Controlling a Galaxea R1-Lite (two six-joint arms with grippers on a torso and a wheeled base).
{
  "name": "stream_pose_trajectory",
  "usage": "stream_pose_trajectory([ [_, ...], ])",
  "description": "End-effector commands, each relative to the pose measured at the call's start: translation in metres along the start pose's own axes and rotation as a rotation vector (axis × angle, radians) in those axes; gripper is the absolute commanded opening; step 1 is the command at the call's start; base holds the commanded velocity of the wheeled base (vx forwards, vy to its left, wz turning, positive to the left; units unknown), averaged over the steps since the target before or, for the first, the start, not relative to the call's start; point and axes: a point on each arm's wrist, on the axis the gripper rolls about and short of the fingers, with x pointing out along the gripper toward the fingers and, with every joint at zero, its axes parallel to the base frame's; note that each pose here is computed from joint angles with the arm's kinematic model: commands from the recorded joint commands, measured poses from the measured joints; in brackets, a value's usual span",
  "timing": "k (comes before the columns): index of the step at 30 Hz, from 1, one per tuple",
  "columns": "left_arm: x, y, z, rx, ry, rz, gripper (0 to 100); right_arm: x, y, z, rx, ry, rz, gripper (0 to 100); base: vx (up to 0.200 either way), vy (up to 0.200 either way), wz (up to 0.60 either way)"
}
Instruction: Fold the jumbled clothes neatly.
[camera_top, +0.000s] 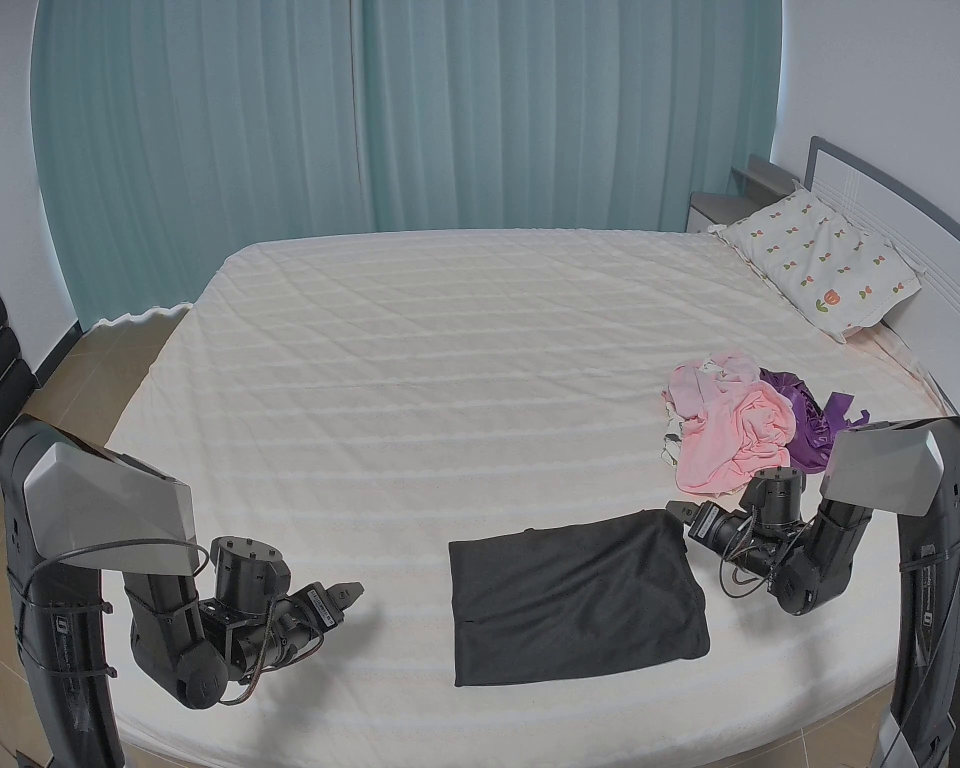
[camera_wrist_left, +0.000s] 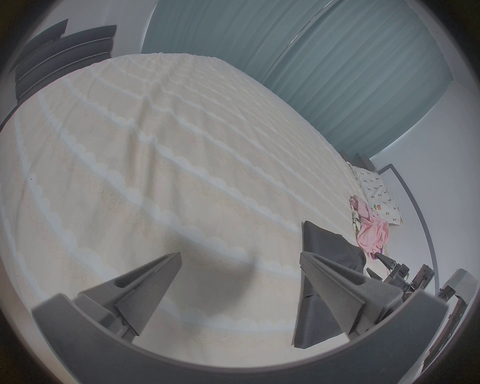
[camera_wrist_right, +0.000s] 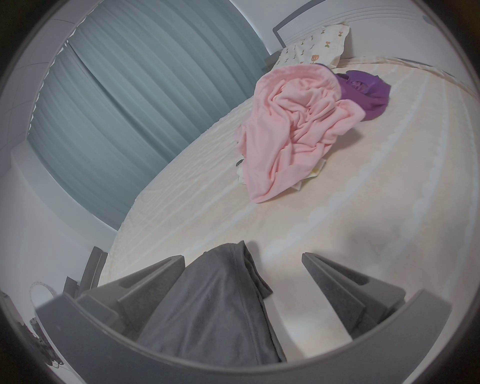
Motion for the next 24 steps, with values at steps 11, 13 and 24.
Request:
stream_pose_trajectory([
  [11, -0.003, -0.027, -0.025, 0.083, -0.013, -0.021, 100, -0.083, -0.019, -0.026, 0.055, 0.018, -0.045, 100, 0.000, -0.145, 0.00],
  [13, -0.003, -0.030, -0.026, 0.087, -0.014, -0.034, 100, -0.088, -0.020, -0.027, 0.101, 0.024, -0.055, 100, 0.000, -0.200, 0.00],
  [24, 0.007, -0.055, -0.027, 0.110, -0.028, -0.105, 100, -0.096, -0.023, -0.034, 0.146, 0.063, -0.078, 100, 0.000, -0.109, 0.00],
])
